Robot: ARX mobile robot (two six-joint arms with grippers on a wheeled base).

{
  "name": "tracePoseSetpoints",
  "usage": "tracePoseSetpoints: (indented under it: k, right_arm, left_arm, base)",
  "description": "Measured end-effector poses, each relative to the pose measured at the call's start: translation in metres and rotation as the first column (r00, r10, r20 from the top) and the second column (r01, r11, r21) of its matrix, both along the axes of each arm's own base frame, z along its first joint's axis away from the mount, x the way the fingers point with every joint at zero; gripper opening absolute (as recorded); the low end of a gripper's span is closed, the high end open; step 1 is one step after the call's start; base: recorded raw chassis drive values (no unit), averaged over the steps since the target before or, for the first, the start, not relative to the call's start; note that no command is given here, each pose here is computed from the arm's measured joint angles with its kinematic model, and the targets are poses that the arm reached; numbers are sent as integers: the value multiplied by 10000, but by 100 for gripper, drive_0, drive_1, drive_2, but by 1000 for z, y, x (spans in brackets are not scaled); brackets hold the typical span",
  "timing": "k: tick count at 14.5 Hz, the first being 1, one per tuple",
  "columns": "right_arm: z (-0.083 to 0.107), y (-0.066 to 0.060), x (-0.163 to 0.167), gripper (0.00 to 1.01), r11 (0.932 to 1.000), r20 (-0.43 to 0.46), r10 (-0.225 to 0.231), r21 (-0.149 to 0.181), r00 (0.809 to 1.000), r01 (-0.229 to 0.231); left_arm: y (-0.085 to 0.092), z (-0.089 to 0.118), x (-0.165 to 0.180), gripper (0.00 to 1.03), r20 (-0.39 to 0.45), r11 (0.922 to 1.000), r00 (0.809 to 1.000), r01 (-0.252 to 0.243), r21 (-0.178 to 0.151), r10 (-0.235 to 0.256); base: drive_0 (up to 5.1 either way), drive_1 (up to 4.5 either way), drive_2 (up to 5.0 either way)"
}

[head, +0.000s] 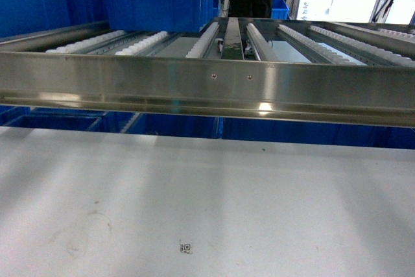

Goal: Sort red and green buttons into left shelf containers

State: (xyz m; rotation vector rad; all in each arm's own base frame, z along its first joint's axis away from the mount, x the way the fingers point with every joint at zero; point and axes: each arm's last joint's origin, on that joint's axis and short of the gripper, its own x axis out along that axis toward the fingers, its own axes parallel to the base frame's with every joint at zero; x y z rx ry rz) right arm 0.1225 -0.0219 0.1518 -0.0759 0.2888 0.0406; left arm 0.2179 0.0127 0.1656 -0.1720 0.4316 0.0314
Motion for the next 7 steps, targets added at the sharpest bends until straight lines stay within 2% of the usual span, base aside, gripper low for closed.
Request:
tracePoseSetpoints:
  k: [2,3,7]
  right_arm:
    - [0,0,0,26,10000,0,0,0,10000,0]
    - [0,0,0,26,10000,0,0,0,10000,0]
    - [0,0,0,26,10000,0,0,0,10000,0]
  left_arm:
    - [-6,21,-11,29,802,9985,9956,470,264,-489]
    - [-11,32,-18,29,1239,9966,9899,622,532,-683]
    - [-25,59,-52,29,2080,9926,9742,672,1011,-871]
  base:
    - [0,0,0]
    - [0,0,0]
    - [0,0,0]
